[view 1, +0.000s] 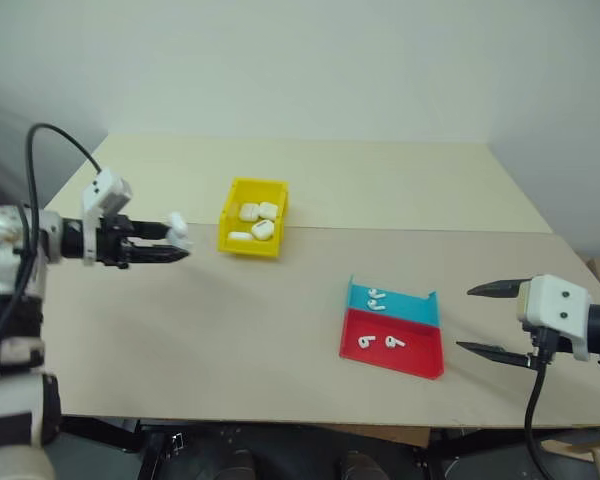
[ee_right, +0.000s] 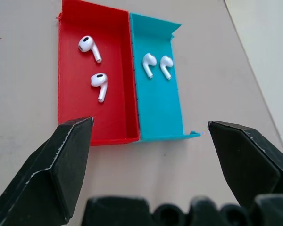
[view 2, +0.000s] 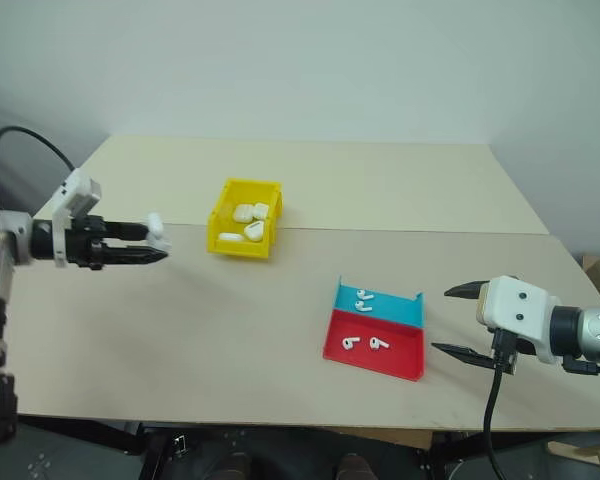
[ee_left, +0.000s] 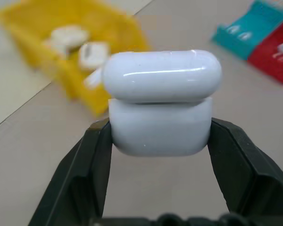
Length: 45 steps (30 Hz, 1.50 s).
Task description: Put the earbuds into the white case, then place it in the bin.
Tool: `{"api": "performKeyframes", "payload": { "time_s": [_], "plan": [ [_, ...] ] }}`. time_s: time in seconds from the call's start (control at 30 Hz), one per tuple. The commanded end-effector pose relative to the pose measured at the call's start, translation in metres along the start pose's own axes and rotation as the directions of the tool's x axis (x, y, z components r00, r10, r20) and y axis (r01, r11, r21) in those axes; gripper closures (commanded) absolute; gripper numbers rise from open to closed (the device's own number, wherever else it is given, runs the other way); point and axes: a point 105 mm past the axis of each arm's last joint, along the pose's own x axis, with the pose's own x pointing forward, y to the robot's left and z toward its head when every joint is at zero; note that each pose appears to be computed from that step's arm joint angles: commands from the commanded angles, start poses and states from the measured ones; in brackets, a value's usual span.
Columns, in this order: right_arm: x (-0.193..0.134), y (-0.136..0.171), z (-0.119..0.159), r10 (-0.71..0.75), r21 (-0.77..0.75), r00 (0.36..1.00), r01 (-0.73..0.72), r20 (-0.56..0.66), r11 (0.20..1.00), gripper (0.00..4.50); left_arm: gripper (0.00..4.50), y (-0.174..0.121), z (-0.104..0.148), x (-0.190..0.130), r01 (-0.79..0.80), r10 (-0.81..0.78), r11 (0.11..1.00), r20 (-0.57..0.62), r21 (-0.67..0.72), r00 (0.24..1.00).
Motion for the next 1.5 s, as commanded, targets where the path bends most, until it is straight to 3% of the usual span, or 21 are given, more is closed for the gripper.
{"api": "performKeyframes", "payload": {
  "time_s": [0.03, 0.17, 0.33, 0.77, 0.9, 1.13, 1.23, 1.33, 1.5],
  "plan": [
    [-0.005, -0.008, 0.030, -0.011, -0.096, 1.000, 0.014, 0.027, 0.995, 0.00, 1.74, -0.047, 0.028, 0.016, 0.065, -0.093, 0.989, 0.225, 0.130, 0.970],
    [0.001, -0.001, 0.044, 0.093, -0.102, 0.996, -0.093, -0.005, 0.990, 0.00, 1.74, -0.081, 0.021, 0.028, 0.171, -0.204, 0.977, 0.338, 0.124, 0.919],
    [0.012, 0.007, 0.048, 0.188, -0.060, 0.978, -0.194, -0.093, 0.979, 0.00, 1.74, -0.096, 0.006, 0.040, 0.100, -0.173, 0.980, 0.489, 0.171, 0.855],
    [0.064, 0.024, 0.052, 0.323, 0.048, 0.907, -0.323, -0.269, 0.945, 0.00, 1.74, -0.127, -0.038, 0.051, 0.214, -0.314, 0.942, 0.449, 0.260, 0.836],
    [0.081, 0.035, 0.044, 0.333, 0.013, 0.886, -0.348, -0.323, 0.937, 0.83, 1.74, -0.131, -0.038, 0.053, 0.210, -0.325, 0.935, 0.458, 0.285, 0.827],
    [0.098, 0.035, 0.031, 0.314, 0.032, 0.861, -0.329, -0.399, 0.944, 0.83, 1.74, -0.140, -0.040, 0.052, 0.214, -0.350, 0.922, 0.456, 0.324, 0.818],
    [0.106, 0.034, 0.027, 0.298, 0.056, 0.858, -0.304, -0.418, 0.951, 1.42, 1.74, -0.143, -0.041, 0.050, 0.219, -0.357, 0.919, 0.454, 0.328, 0.816],
    [0.109, 0.032, 0.025, 0.282, 0.070, 0.859, -0.279, -0.427, 0.958, 2.37, 1.74, -0.145, -0.040, 0.050, 0.215, -0.350, 0.921, 0.451, 0.325, 0.821],
    [0.111, 0.030, 0.022, 0.271, 0.074, 0.855, -0.267, -0.442, 0.961, 2.37, 1.74, -0.144, -0.038, 0.051, 0.216, -0.351, 0.920, 0.443, 0.327, 0.825]
  ]
}}
